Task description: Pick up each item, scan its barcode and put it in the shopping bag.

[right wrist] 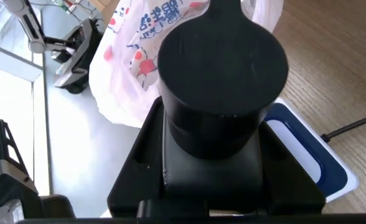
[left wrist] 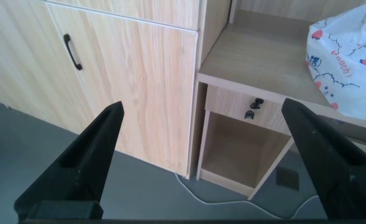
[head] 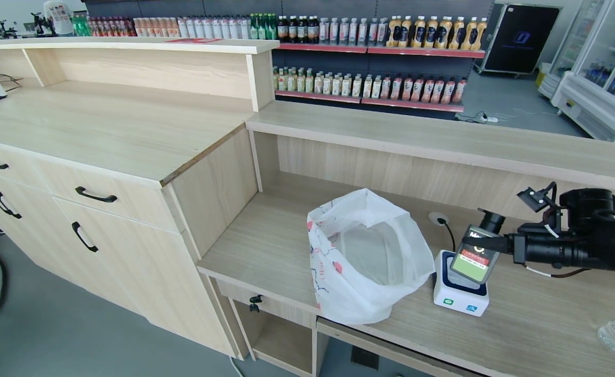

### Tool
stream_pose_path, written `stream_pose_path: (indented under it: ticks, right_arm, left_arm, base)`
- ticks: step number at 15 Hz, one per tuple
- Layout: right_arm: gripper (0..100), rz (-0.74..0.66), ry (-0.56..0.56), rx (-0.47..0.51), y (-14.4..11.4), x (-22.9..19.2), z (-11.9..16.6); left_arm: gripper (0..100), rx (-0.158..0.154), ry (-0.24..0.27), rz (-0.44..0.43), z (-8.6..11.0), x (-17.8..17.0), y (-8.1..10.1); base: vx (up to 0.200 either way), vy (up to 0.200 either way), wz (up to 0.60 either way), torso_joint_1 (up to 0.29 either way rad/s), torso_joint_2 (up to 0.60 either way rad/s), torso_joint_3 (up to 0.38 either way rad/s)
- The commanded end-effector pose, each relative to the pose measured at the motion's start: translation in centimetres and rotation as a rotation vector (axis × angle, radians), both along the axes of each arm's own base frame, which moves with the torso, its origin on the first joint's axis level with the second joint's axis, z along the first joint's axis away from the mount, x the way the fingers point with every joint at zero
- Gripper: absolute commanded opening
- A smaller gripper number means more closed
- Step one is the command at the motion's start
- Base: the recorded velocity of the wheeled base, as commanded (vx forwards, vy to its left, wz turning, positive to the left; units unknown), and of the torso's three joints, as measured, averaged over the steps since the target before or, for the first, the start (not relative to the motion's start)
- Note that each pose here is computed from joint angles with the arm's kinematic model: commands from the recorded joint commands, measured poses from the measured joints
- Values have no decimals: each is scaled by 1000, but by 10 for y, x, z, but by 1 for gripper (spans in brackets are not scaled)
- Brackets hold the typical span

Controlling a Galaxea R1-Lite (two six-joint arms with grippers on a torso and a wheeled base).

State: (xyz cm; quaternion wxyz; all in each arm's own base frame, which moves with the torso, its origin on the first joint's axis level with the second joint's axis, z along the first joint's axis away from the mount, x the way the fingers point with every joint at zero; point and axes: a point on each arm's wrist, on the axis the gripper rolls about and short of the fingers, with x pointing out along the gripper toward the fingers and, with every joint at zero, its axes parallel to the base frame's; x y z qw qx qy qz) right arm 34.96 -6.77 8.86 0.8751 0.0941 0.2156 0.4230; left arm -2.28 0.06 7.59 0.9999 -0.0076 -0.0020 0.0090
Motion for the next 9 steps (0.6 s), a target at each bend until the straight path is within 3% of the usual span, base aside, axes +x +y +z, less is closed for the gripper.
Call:
stream_pose_path:
  ticks: [1, 6, 8, 9]
  right_arm:
    - [0, 10, 7, 2, 3, 2, -3]
    - [0, 17, -12, -9, 8, 4, 0]
    - [0, -73, -91, -103, 10, -18, 38]
    - [0, -194, -194, -186, 10, -72, 82]
  left_arm:
    - [100, 0, -1, 0, 0, 0, 0]
    - [100, 0, -1, 0, 0, 0, 0]
    - [100, 0, -1, 0, 0, 0, 0]
    - [100, 0, -1, 0, 0, 0, 0]
  base:
    - [0, 0, 0, 0, 0, 0]
    - [0, 0, 0, 0, 0, 0]
    - [0, 0, 0, 0, 0, 0]
    - [0, 0, 0, 0, 0, 0]
